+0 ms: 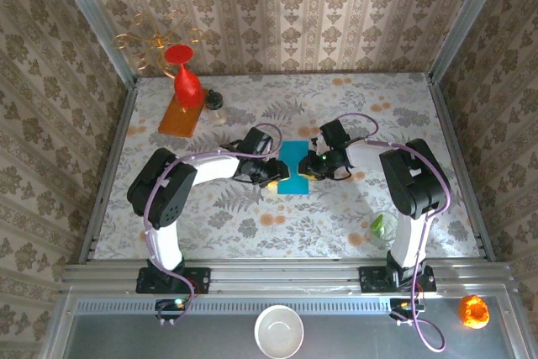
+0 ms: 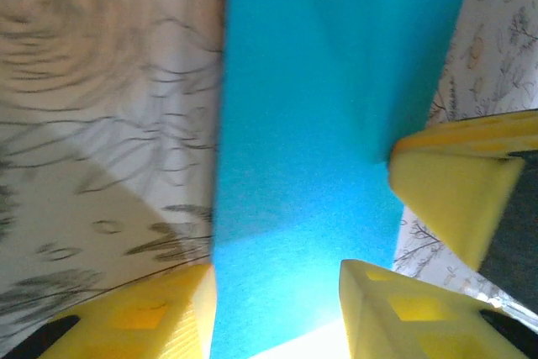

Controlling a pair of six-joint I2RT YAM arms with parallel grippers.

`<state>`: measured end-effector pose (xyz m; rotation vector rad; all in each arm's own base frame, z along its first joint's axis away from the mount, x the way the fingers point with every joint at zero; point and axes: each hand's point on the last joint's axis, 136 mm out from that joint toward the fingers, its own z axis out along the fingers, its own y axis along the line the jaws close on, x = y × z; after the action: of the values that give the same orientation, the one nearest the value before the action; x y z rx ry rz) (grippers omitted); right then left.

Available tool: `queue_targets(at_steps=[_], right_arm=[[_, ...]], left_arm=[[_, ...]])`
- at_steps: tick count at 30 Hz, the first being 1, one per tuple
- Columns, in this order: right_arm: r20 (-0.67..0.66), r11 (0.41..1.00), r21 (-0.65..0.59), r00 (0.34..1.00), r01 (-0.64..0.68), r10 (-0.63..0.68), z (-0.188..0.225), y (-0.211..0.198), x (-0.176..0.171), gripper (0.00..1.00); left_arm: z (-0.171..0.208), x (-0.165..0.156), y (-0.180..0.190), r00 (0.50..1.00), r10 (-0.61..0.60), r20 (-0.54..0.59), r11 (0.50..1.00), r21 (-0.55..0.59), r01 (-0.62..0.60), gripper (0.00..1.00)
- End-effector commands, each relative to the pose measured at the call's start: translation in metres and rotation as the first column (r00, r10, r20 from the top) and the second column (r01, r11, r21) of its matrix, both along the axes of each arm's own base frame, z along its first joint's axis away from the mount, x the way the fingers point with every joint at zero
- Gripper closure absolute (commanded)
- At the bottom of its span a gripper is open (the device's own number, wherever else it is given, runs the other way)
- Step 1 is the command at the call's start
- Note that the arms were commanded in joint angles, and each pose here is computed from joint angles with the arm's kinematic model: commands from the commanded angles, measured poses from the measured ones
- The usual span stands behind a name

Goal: Fold a paper plane with a square sheet of paper (pick it up from the middle)
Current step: Third fold the triangle at the center of the table.

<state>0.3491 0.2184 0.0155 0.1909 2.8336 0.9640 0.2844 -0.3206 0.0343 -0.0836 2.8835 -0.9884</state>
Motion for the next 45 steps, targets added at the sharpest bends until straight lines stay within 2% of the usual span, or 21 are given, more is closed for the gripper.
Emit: queue_targets(at_steps=[1,6,10,16,19,28,35,42,45], right_arm=[[-0.060,0.991,-0.132,0.998,-0.009,0.001,-0.023,-0.022,-0.017,0.72],[0.072,0.975,-0.193,0.989,-0.113,0.129,0.021,-0.004,-0.007,0.63],[0.141,0.921,-0.326,0.952,-0.214,0.271,0.043,0.011,-0.014,0.56],[0.082,0.778,-0.529,0.892,-0.339,0.445,0.033,0.015,-0.042,0.45],[0.054,0.736,-0.557,0.867,-0.385,0.495,0.028,0.020,-0.051,0.40],[-0.013,0.660,-0.604,0.833,-0.448,0.553,0.012,0.032,-0.057,0.33],[-0.031,0.639,-0.629,0.836,-0.442,0.547,0.003,0.034,-0.050,0.31],[-0.104,0.588,-0.669,0.841,-0.454,0.532,-0.020,0.019,-0.055,0.37],[-0.116,0.590,-0.664,0.843,-0.459,0.526,-0.026,0.016,-0.058,0.42]], left_arm=[[0.014,0.010,0.022,0.997,0.075,0.036,0.997,-0.014,-0.074,0.55],[0.023,0.020,0.053,0.984,0.167,0.060,0.986,-0.027,-0.165,0.50],[0.028,0.023,0.074,0.972,0.224,0.075,0.974,-0.032,-0.222,0.48],[0.028,0.022,0.096,0.956,0.280,0.085,0.960,-0.023,-0.279,0.43],[0.027,0.023,0.102,0.952,0.297,0.081,0.955,-0.022,-0.296,0.41],[0.021,0.021,0.103,0.950,0.305,0.064,0.952,-0.030,-0.304,0.38],[0.018,0.020,0.101,0.952,0.301,0.055,0.953,-0.032,-0.300,0.38],[0.018,0.021,0.101,0.952,0.303,0.052,0.953,-0.035,-0.301,0.38],[0.020,0.021,0.099,0.953,0.298,0.051,0.954,-0.042,-0.296,0.37]])
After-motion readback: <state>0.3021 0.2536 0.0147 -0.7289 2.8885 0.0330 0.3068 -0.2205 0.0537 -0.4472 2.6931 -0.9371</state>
